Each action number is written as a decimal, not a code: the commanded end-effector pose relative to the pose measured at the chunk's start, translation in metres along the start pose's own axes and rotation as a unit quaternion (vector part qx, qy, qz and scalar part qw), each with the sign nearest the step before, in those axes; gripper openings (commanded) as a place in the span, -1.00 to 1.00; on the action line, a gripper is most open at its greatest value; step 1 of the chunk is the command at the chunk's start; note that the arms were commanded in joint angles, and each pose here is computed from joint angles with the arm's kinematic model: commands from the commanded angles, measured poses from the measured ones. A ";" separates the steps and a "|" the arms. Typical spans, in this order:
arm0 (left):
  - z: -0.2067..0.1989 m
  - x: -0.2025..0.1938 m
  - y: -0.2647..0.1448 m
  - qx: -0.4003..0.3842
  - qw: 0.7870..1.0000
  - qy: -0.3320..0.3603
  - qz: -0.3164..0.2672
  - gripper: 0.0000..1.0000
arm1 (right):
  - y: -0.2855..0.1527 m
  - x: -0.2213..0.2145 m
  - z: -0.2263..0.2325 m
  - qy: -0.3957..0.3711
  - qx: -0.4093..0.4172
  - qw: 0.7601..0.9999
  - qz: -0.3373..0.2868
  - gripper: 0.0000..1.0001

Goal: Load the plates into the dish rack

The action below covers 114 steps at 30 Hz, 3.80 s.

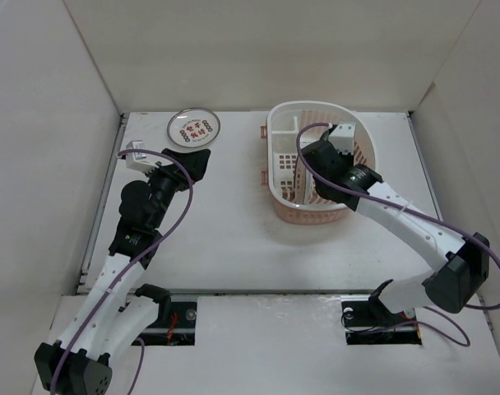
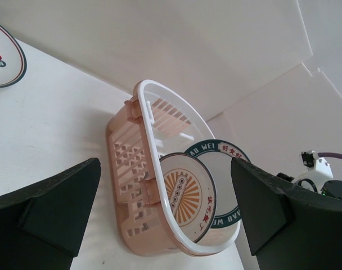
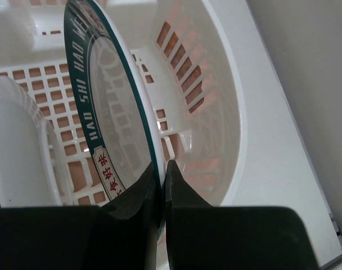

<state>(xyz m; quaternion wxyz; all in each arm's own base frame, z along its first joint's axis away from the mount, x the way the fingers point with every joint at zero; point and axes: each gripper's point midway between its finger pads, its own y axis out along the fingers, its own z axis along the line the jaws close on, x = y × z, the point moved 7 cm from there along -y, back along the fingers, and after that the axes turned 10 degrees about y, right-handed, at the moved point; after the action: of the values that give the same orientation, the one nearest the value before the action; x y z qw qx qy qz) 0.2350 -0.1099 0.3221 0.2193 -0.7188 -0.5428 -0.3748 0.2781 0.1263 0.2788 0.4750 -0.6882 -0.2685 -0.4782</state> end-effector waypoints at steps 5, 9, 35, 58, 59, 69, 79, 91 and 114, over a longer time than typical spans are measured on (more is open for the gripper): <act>-0.020 0.025 -0.004 -0.029 0.999 0.013 -0.036 1.00 | 0.000 -0.001 0.007 0.022 -0.009 1.000 -0.011 -1.00; -0.019 0.025 -0.003 -0.022 0.999 0.012 -0.035 1.00 | 0.002 -0.002 0.008 0.018 -0.015 1.000 -0.012 -1.00; -0.024 0.028 -0.006 -0.031 0.999 0.012 -0.040 1.00 | 0.011 -0.026 0.015 -0.004 -0.013 1.000 0.016 -1.00; -0.023 0.027 -0.008 -0.028 0.999 0.016 -0.036 1.00 | 0.004 -0.038 0.025 -0.025 -0.015 0.999 0.023 -0.85; -0.023 0.027 -0.008 -0.028 0.999 0.016 -0.036 1.00 | 0.004 -0.038 0.025 -0.021 -0.015 0.999 0.023 -0.82; -0.027 0.029 -0.010 -0.038 0.998 0.016 -0.041 1.00 | -0.001 -0.037 0.031 -0.019 -0.010 0.999 0.026 -0.66; -0.026 0.028 -0.010 -0.031 0.999 0.015 -0.040 1.00 | -0.003 -0.039 0.034 -0.017 -0.010 0.999 0.029 -0.33; -0.026 0.028 -0.010 -0.031 0.999 0.015 -0.040 1.00 | -0.011 -0.030 0.030 -0.001 -0.008 1.000 0.023 0.25; 0.013 0.008 0.017 0.110 0.994 0.011 -0.001 1.00 | -0.098 0.047 0.004 0.022 0.145 0.989 -0.023 0.54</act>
<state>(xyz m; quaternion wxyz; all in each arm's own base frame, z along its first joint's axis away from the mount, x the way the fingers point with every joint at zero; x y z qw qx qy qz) 0.2494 -0.1043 0.3142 0.2890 -0.6999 -0.5605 -0.3352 0.2306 0.1664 0.3288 0.5586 -0.6170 -0.3042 -0.4634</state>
